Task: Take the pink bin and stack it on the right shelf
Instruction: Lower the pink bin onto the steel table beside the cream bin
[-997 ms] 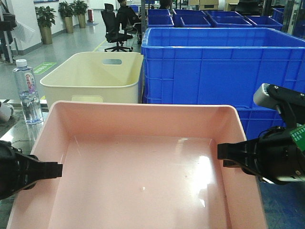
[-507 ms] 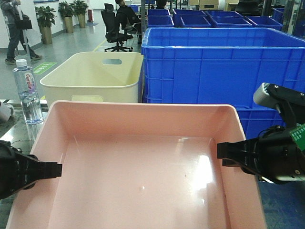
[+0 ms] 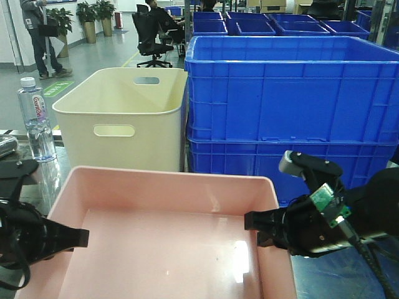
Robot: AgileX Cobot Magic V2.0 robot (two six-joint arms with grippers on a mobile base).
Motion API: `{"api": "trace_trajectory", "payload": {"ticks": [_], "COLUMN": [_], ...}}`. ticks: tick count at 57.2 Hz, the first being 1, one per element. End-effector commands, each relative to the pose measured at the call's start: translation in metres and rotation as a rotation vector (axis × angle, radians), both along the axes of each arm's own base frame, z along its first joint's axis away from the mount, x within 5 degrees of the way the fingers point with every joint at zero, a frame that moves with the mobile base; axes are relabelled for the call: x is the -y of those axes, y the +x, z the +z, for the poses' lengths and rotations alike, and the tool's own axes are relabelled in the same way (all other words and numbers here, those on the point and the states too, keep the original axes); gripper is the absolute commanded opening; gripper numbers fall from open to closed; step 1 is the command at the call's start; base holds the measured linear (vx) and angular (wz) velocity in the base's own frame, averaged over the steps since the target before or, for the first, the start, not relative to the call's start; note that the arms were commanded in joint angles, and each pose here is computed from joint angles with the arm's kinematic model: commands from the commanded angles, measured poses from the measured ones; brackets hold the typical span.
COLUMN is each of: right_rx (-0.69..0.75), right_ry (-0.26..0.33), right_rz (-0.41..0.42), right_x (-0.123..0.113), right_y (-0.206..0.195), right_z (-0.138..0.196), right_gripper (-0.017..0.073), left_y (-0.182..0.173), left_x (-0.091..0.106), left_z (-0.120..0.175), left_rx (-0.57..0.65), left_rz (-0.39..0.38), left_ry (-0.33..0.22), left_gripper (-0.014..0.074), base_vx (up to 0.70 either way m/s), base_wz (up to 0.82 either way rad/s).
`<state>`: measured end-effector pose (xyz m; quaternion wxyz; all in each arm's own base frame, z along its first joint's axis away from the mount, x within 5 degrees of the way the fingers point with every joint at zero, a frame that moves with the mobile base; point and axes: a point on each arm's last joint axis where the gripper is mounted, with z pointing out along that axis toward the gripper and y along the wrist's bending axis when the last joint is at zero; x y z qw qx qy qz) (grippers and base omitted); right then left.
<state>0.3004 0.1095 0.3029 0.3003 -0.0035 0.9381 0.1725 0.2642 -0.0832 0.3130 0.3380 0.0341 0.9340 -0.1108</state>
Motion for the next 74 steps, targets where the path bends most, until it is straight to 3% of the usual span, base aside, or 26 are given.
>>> {"api": "trace_trajectory", "payload": {"ticks": [1,17,23,36,45,55,63,74], "right_rx": [0.127,0.105,0.110,0.110,0.137,0.208,0.275,0.340], "right_ry": [-0.030,-0.019,-0.018,-0.015,-0.018,-0.013,0.003,0.023], "right_rz": [0.004,-0.004,-0.007,-0.010,-0.010,-0.013,-0.017,-0.023], "right_x": [0.007,0.004,0.004,0.004,0.005,0.009,0.012,0.015], "right_y": [0.008,0.017,0.017,0.018,0.017,0.010,0.000,-0.011], "right_z": [0.017,0.005,0.005,0.005,0.009,0.026,0.044,0.062], "right_gripper": [0.0001,0.0117,0.0218,0.0506,0.0577,0.0568,0.0552,0.0519], "left_y": [0.007,0.014,0.015,0.015,0.016,0.010,-0.004,-0.035], "left_x": [-0.006,-0.005,-0.005,-0.005,-0.005,-0.006,-0.009,-0.016], "left_z": [0.013,0.003,0.003,0.005,0.011,0.025,0.051,0.082], "left_rx": [0.105,0.077,0.080,0.091,0.137,0.216,0.352,0.531], "left_rz": [0.009,0.004,0.004,0.003,0.004,0.006,-0.016,-0.046], "left_ry": [0.037,0.063,0.063,0.067,0.054,0.031,0.020,0.009], "left_gripper": [0.0003,0.0087,0.0168,0.0428,0.0516,0.0514,0.0485,0.0360], "base_vx": [0.00,0.00,0.00,0.00,0.00,0.00,0.00,0.00], "base_wz": [0.00,0.00,0.00,0.00,0.00,0.00,0.00,0.00]}}
